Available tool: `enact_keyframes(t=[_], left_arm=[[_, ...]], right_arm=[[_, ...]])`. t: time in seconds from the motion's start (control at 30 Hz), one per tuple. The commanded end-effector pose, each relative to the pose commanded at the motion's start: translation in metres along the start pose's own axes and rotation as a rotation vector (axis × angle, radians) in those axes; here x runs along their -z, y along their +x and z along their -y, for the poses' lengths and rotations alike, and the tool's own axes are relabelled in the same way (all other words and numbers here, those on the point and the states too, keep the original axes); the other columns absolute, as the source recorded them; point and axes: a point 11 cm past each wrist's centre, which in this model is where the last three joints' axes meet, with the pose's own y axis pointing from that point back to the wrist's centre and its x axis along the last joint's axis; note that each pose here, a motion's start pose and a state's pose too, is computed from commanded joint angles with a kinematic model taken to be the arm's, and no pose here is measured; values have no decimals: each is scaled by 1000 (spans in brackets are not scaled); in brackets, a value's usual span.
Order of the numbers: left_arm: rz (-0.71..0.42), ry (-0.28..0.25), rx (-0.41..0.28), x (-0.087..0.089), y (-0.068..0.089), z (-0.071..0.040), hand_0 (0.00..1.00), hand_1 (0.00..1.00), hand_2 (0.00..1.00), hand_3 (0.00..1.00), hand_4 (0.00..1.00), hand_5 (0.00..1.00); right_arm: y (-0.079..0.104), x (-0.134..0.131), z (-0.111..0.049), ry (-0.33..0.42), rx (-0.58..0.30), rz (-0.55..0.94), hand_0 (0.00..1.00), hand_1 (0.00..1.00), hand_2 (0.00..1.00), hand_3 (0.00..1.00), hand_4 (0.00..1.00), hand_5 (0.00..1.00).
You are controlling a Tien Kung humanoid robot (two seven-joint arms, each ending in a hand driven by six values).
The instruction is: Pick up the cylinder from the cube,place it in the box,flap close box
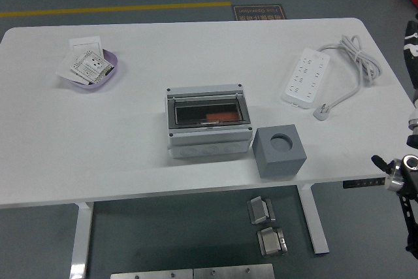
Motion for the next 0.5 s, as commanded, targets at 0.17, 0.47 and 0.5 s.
enact_keyframes(t=[0.17, 0.47, 0.5], left_arm=[[-1, 67, -5, 32, 0, 2, 640, 637, 510, 610, 664, 313], [4, 49, -49, 80, 5, 4, 640, 636, 503, 610, 664, 313], [10, 52, -53, 85, 7, 4, 638, 635, 489, 616, 664, 314]], right_arm=[[2, -1, -1, -2, -4, -4, 725, 635, 661, 662, 729, 540], [2, -2, 0, -5, -1, -13, 724, 634, 661, 660, 727, 540], [3, -3, 0, -7, -2, -13, 725, 634, 658, 657, 724, 534]])
